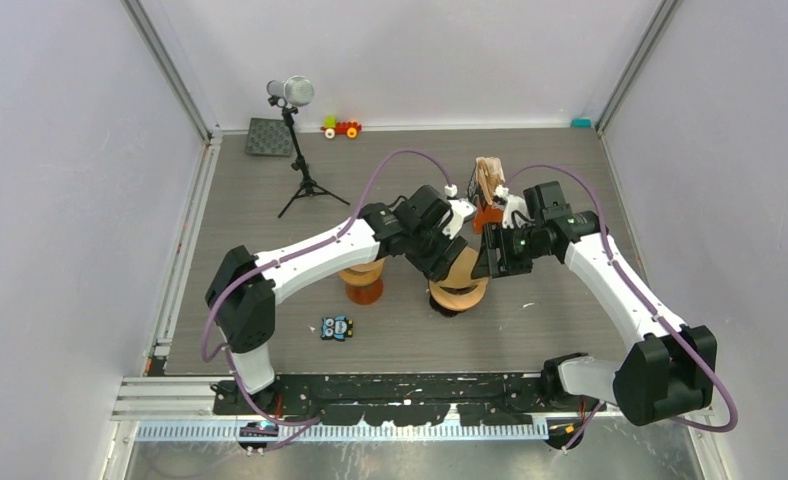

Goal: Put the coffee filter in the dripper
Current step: Place the coffee filter in the coffee dripper.

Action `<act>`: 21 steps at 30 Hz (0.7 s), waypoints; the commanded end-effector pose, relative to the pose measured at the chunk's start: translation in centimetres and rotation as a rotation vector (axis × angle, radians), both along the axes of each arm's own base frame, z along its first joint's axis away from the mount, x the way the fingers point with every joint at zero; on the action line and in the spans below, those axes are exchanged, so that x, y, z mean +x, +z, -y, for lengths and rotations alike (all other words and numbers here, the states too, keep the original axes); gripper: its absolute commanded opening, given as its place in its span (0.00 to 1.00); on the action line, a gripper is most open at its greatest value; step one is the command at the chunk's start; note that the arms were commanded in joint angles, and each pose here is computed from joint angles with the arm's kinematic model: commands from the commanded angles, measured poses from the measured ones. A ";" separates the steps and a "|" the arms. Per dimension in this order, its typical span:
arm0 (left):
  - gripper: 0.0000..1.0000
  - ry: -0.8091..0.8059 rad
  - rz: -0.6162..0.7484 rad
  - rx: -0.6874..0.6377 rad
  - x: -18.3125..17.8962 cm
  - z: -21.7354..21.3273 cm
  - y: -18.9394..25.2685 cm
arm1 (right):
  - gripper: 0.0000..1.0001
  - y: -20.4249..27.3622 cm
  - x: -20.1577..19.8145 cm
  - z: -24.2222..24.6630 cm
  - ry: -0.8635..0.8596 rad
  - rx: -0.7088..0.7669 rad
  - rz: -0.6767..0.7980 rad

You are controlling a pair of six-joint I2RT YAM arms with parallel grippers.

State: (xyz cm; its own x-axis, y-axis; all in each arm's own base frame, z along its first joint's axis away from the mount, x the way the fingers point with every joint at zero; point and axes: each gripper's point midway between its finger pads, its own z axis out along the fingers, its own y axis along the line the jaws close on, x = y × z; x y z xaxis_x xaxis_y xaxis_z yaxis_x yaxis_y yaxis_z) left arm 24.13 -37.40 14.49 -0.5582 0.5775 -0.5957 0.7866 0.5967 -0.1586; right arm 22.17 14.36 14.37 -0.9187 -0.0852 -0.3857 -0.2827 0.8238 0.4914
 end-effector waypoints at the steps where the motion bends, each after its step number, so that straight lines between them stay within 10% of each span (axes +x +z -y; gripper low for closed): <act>1: 0.59 0.011 0.050 -0.066 0.2 0.6 2.1 | 0.61 0.4 0.5 -0.2 0.031 -0.013 0.074; 21: 0.59 0.011 0.055 -0.041 0.1 0.5 0.8 | 0.59 -0.2 1.1 -0.3 0.058 -0.081 0.118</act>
State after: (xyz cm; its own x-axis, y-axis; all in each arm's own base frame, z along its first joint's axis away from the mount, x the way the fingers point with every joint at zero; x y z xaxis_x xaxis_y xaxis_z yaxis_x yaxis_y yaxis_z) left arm 23.85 -37.70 13.80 -0.5481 0.5805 -0.6021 0.7917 0.5923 -0.1497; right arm 22.43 14.75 13.71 -0.8865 -0.1636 -0.4328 -0.3579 0.8352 0.4175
